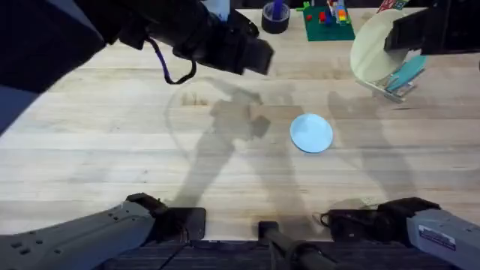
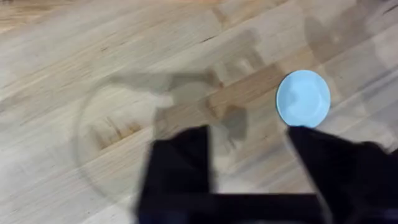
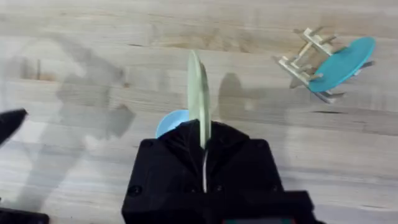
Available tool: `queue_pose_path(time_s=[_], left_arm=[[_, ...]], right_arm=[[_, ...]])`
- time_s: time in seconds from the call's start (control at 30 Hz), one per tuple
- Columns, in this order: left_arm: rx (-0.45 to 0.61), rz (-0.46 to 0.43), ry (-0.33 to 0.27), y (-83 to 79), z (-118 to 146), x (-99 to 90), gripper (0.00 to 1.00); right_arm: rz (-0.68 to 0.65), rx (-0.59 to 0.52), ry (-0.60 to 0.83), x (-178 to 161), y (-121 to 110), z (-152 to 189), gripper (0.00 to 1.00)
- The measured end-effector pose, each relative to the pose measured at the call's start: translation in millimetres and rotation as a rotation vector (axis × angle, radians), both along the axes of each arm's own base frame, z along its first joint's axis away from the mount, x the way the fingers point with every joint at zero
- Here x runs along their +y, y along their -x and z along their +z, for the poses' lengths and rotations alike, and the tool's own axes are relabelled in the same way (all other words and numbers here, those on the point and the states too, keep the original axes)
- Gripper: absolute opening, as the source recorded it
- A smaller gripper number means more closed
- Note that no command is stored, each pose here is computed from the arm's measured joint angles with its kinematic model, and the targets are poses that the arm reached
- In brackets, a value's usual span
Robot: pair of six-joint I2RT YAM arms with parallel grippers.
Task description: Pick up the plates from the table one by one and place each into a slot on the dish rack.
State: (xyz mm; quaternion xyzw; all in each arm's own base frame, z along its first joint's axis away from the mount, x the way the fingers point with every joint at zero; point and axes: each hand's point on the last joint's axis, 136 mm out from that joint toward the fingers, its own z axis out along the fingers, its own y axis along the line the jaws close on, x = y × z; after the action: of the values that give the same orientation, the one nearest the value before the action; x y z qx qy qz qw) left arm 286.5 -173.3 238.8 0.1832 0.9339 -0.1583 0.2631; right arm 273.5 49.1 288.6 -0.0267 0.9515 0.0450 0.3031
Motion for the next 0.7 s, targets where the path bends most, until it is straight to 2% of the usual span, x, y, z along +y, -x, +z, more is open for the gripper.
queue_pose_path(time_s=[0.03, 0.1, 0.23, 0.47, 0.7], left_arm=[[0.001, 0.003, 0.000, -0.1, -0.1, 0.3, 0.927], [0.002, 0.008, 0.000, -0.3, -0.1, 0.5, 0.989], [0.002, 0.011, 0.000, -0.5, -0.1, 0.8, 0.995], [0.002, 0.011, 0.000, -0.5, -0.1, 0.8, 0.995], [0.002, 0.011, 0.000, -0.5, -0.1, 0.8, 0.995]], right_arm=[[-0.002, -0.001, 0.002, -0.5, -0.1, 0.3, 0.029], [-0.021, -0.001, 0.011, -3.6, -0.3, 0.2, 0.029], [-0.111, -0.004, 0.024, -14.5, -1.3, 0.5, 0.029], [-0.364, -0.006, 0.044, -44.1, 9.8, 10.5, 0.029], [-0.553, -0.082, 0.067, -70.4, 20.9, 45.5, 0.029]])
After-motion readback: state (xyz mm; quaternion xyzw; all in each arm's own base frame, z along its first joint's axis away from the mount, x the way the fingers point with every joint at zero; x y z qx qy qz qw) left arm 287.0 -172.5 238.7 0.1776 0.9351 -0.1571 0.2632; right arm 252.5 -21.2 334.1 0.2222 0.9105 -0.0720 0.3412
